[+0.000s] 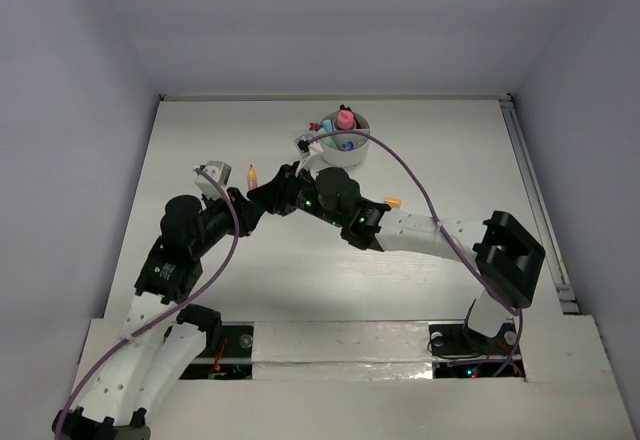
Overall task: Sort the stationery into containers
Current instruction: Close the pen cap on the pen.
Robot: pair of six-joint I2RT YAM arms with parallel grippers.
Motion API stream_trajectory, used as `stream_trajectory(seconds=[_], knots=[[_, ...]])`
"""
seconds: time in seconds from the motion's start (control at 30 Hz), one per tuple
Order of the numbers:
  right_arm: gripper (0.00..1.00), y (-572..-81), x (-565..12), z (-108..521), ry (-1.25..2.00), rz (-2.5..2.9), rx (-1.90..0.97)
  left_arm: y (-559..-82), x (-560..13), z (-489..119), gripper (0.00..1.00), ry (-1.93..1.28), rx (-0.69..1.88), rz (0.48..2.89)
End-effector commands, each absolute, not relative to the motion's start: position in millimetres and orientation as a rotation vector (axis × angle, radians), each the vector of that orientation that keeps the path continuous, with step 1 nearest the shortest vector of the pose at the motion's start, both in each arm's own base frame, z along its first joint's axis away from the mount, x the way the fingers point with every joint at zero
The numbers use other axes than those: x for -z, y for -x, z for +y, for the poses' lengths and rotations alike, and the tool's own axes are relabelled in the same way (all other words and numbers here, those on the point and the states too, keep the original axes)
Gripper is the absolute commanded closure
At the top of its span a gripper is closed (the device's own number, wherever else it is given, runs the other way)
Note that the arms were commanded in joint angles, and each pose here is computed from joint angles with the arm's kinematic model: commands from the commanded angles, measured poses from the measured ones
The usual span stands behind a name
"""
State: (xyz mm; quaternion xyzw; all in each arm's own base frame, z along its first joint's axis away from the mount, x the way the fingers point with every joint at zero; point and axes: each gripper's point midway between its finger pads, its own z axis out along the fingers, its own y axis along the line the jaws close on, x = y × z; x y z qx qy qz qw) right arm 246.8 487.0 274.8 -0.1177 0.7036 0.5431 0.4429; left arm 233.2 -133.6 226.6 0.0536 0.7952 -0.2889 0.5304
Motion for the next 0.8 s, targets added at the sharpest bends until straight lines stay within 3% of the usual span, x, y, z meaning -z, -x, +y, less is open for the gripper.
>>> stream_trajectory(seconds=[0.0,0.03,0.17,0.27,0.3,0.4,0.43,0.67,0.77], knots=[[0.82,-218.6,-260.1,495.6,0.368,1.793,-1.4,-242.0,-256.5,-128.9,0.94,-0.121,0.672,1.774],[0.82,-217.5,-254.1,494.0,0.364,1.809,-1.399,-241.7,-257.2,-128.5,1.0,-0.121,0.671,1.771],[0.79,-215.7,-252.2,490.7,0.363,1.813,-1.398,-241.1,-258.0,-129.8,1.0,-0.131,0.677,1.767],[0.57,-216.7,-254.2,484.0,0.361,1.813,-1.367,-238.9,-260.0,-132.0,1.0,-0.146,0.691,1.758],[0.43,-225.2,-255.0,477.5,0.341,1.813,-1.344,-238.2,-260.4,-132.9,1.0,-0.151,0.696,1.755],[0.26,-239.5,-264.2,454.3,0.298,1.795,-1.355,-236.0,-260.6,-135.9,1.0,-0.168,0.714,1.751],[0.24,-241.5,-277.8,444.8,0.274,1.771,-1.385,-235.9,-260.2,-136.4,1.0,-0.172,0.716,1.752],[0.22,-268.9,-278.9,378.4,0.18,1.765,-1.249,-233.4,-261.5,-140.3,1.0,-0.194,0.739,1.746],[0.47,-292.9,-237.6,332.7,0.059,1.861,-1.051,-229.6,-264.3,-144.3,1.0,-0.219,0.765,1.733]])
